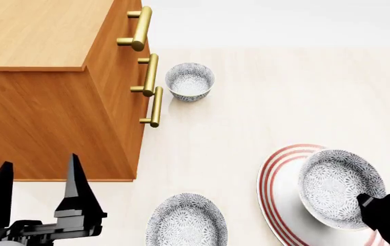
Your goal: Put the bowl in the middle on the plate.
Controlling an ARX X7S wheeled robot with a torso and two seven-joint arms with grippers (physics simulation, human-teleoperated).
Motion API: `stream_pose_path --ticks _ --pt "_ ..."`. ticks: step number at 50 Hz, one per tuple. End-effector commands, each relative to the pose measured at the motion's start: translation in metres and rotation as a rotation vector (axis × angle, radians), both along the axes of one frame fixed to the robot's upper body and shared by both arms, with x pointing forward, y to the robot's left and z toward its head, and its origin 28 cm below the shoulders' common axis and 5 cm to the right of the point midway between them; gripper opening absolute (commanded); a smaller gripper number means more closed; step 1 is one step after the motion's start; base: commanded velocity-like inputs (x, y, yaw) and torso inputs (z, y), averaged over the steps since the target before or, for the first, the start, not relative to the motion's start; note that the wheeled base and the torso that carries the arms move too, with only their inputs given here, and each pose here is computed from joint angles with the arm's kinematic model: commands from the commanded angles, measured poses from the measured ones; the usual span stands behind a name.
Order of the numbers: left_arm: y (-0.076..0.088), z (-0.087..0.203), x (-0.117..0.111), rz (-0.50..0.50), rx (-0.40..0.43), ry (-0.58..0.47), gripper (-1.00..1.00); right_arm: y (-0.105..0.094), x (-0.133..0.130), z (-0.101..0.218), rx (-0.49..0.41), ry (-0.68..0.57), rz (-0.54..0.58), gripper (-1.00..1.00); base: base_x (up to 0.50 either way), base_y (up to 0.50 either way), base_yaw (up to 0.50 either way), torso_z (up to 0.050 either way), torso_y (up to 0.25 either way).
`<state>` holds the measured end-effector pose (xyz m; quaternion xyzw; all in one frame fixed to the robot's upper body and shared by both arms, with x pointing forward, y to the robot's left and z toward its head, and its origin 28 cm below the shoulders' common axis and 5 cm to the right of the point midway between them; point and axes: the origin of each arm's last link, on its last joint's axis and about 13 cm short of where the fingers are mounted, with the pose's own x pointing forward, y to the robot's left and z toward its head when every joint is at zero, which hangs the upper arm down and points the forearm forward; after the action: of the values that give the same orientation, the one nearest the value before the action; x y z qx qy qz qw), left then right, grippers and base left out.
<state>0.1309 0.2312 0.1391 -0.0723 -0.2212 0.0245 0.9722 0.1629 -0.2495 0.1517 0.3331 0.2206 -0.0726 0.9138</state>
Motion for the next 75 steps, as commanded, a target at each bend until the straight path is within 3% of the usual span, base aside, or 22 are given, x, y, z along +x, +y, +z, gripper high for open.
stream_pose_path --ticks 1,2,3,20,26,33,36,40,46,58,59,62,75 --pt "0.000 0.000 0.000 -0.002 0.001 -0.001 1.00 0.000 0.000 -0.001 0.019 -0.022 0.009 -1.00 0.00 0.00 0.00 0.000 0.000" --pt "0.000 0.000 0.000 -0.002 0.001 -0.001 1.00 -0.001 0.001 -0.002 0.022 -0.021 0.008 -1.00 0.00 0.00 0.00 0.000 0.000" --pt "0.000 -0.001 0.000 -0.001 0.001 0.001 1.00 -0.001 0.000 -0.002 0.026 -0.021 0.008 1.00 0.00 0.00 0.00 0.000 0.000" --pt "-0.001 -0.001 0.000 -0.002 0.001 0.002 1.00 -0.002 0.000 -0.001 0.023 -0.025 -0.004 1.00 0.00 0.00 0.00 0.000 0.000" --pt "-0.001 -0.001 0.000 -0.004 0.002 0.001 1.00 -0.006 -0.002 0.004 -0.021 -0.076 -0.066 1.00 0.00 0.00 0.00 0.000 0.000" --pt "-0.001 0.000 0.000 -0.004 -0.002 0.003 1.00 -0.008 -0.006 0.028 -0.143 -0.249 -0.165 1.00 0.00 0.00 0.00 0.000 0.000" --pt "0.000 0.000 0.001 -0.003 -0.005 0.005 1.00 -0.004 -0.011 0.042 -0.304 -0.310 -0.179 1.00 0.00 0.00 0.00 0.000 0.000" --pt "-0.001 0.000 0.000 -0.016 -0.014 0.005 1.00 -0.003 -0.016 0.054 -0.416 -0.429 -0.216 1.00 0.00 0.00 0.00 0.000 0.000" --pt "0.000 0.000 0.000 -0.018 -0.017 0.010 1.00 -0.001 -0.019 0.058 -0.463 -0.510 -0.220 1.00 0.00 0.00 0.00 0.000 0.039" --pt "-0.005 -0.007 0.002 -0.038 0.019 0.010 1.00 -0.002 -0.045 0.049 -0.764 -0.775 -0.284 1.00 0.00 0.00 0.00 0.000 0.250" --pt "-0.006 -0.008 0.002 -0.040 0.023 0.008 1.00 -0.001 -0.049 0.050 -0.860 -0.835 -0.296 1.00 0.00 0.00 0.00 0.000 0.250" --pt "-0.006 -0.010 0.004 -0.044 0.026 0.007 1.00 0.002 -0.055 0.048 -0.937 -0.886 -0.285 1.00 0.00 0.00 0.00 0.000 0.250" --pt "-0.006 -0.010 0.007 -0.047 0.021 -0.005 1.00 0.014 -0.073 0.043 -1.011 -1.151 -0.274 1.00 0.00 0.00 0.00 0.000 0.250"
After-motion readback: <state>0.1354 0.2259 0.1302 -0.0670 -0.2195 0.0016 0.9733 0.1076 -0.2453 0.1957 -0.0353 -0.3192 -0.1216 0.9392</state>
